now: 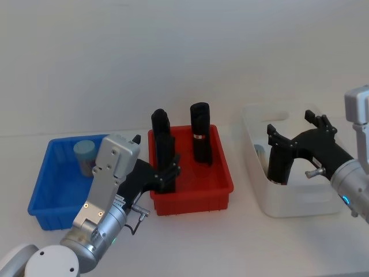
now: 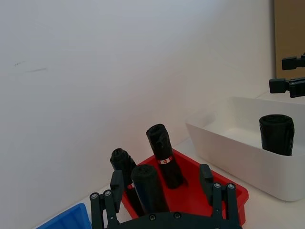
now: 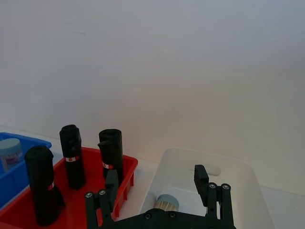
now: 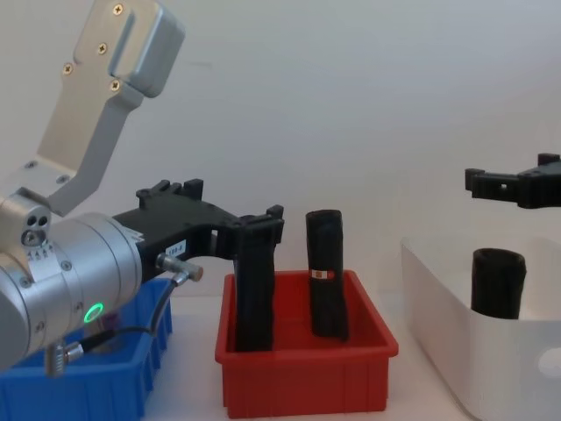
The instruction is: Pick the cotton swabs from the blue box and place them into the white box.
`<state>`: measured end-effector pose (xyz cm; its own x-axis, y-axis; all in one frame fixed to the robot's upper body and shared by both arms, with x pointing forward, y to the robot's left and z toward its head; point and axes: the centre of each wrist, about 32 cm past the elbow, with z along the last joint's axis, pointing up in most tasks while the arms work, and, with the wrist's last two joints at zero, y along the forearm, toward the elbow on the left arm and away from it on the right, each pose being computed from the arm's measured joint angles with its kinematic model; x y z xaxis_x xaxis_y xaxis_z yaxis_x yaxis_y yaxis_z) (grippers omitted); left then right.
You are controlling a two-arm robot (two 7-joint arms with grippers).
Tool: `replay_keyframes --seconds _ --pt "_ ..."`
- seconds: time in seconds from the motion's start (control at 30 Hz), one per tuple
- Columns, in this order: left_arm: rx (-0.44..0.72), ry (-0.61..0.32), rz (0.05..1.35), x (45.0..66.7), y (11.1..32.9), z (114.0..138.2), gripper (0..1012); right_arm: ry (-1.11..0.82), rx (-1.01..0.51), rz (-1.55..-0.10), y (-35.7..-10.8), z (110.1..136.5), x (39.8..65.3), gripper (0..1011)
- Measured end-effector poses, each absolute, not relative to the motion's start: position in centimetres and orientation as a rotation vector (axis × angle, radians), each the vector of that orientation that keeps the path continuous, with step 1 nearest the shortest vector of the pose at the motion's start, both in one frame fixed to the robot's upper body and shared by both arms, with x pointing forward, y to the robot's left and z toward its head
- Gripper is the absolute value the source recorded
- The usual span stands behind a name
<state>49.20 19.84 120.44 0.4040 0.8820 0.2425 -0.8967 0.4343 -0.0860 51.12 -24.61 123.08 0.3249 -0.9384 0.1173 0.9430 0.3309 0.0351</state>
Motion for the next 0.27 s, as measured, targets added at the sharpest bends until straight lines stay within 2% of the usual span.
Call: replay_keyframes --seconds 0.27 --pt "0.061 -0.268 1.124 49.2 19.84 120.44 1004 -0.124 -0.042 -1.233 -24.61 123.06 51.1 1002"
